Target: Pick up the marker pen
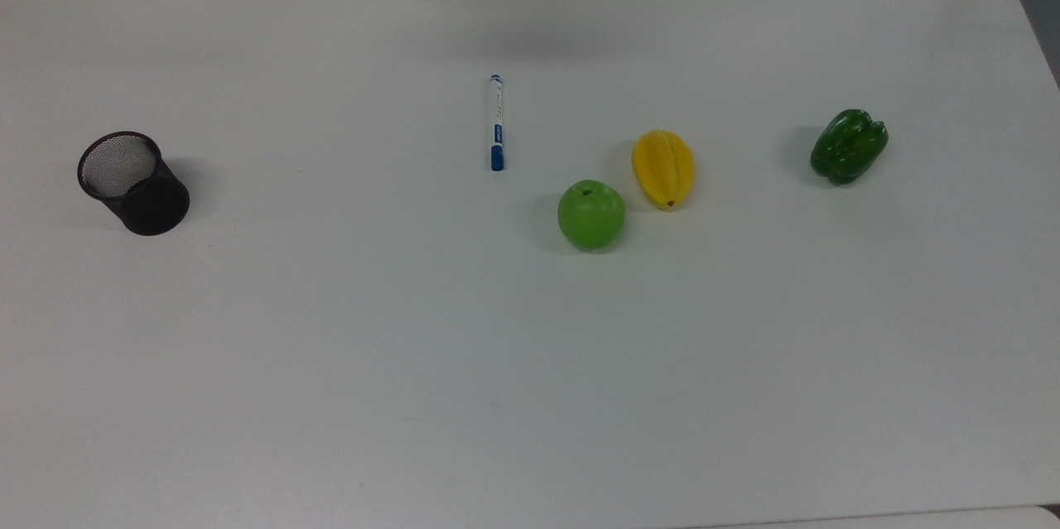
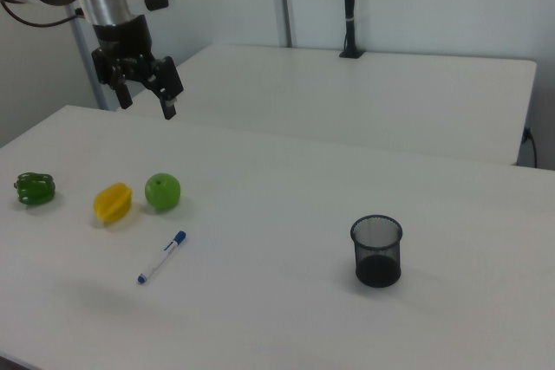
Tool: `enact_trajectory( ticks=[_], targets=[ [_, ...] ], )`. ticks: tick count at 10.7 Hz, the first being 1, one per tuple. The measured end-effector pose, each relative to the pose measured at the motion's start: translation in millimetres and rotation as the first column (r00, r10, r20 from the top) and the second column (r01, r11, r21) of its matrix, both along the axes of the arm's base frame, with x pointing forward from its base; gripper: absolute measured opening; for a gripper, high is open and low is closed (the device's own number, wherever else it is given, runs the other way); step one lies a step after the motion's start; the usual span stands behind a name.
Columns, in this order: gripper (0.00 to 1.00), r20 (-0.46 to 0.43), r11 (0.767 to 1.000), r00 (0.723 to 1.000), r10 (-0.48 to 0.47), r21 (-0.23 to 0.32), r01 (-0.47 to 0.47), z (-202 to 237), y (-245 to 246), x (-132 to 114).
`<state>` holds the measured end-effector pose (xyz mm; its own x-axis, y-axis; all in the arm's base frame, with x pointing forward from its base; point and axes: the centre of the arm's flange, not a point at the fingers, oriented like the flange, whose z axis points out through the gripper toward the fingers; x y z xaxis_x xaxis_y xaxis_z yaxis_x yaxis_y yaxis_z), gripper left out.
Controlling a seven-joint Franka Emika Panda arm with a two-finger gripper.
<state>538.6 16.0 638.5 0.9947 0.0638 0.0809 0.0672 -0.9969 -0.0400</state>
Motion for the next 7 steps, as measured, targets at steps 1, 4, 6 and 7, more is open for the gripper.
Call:
enact_trajectory(
  ticks=[1,4,6,7],
  targets=[
    [1.0,0.002,1.0,1.0,0.001,-0.001,-0.001,-3,-1,5],
    [1.0,0.004,1.0,1.0,0.016,-0.003,-0.016,-4,8,9],
    [1.0,0.004,1.0,1.0,0.022,-0.004,-0.022,-5,11,10],
    [1.0,0.003,1.0,1.0,0.021,-0.004,-0.021,-5,10,10]
  ],
)
